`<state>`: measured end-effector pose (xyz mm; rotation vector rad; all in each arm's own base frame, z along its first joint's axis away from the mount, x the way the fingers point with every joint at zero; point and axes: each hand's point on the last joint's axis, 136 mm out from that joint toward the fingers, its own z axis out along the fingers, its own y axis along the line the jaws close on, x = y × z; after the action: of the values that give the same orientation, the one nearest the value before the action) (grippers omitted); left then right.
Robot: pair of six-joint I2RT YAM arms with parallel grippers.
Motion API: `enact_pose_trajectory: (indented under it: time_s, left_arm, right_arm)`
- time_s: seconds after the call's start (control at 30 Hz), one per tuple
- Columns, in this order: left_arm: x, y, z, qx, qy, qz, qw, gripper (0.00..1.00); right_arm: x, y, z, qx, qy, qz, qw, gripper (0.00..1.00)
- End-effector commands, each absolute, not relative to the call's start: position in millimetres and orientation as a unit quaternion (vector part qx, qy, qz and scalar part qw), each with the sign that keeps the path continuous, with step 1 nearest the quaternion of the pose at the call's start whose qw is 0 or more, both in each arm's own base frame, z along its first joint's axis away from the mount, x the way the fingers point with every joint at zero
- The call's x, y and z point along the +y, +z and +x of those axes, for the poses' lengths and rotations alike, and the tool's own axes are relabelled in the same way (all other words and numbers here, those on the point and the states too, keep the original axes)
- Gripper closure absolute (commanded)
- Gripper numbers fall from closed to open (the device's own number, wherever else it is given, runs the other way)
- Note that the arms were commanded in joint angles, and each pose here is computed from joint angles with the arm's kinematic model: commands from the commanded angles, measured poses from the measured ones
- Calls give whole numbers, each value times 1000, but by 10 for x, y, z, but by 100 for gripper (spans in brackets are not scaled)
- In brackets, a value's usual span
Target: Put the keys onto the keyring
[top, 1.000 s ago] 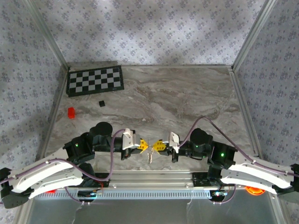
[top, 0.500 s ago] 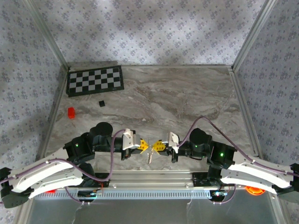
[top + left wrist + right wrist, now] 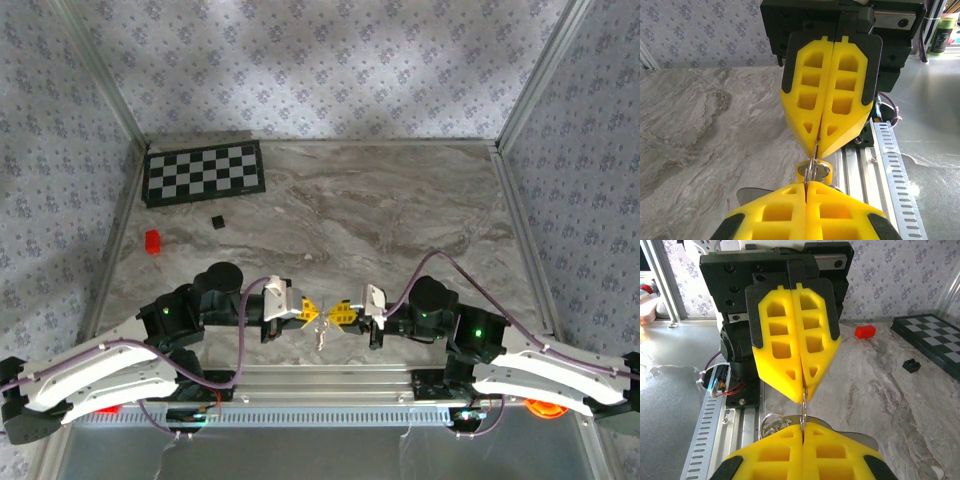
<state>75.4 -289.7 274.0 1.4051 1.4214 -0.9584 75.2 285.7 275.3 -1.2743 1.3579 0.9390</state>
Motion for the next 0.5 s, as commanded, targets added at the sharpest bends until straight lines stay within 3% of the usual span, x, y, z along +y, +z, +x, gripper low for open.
enact_pose_trajectory:
  time_s: [0.0, 0.47]
  left_arm:
    - [-2926, 2865, 778, 563, -386, 564, 465, 100]
    - [-2971, 2869, 791, 565, -395, 555, 465, 100]
  right_arm:
    - [2843, 2844, 737, 546, 389, -526, 523, 100]
    - [2845, 2757, 778, 552, 377, -526, 525, 100]
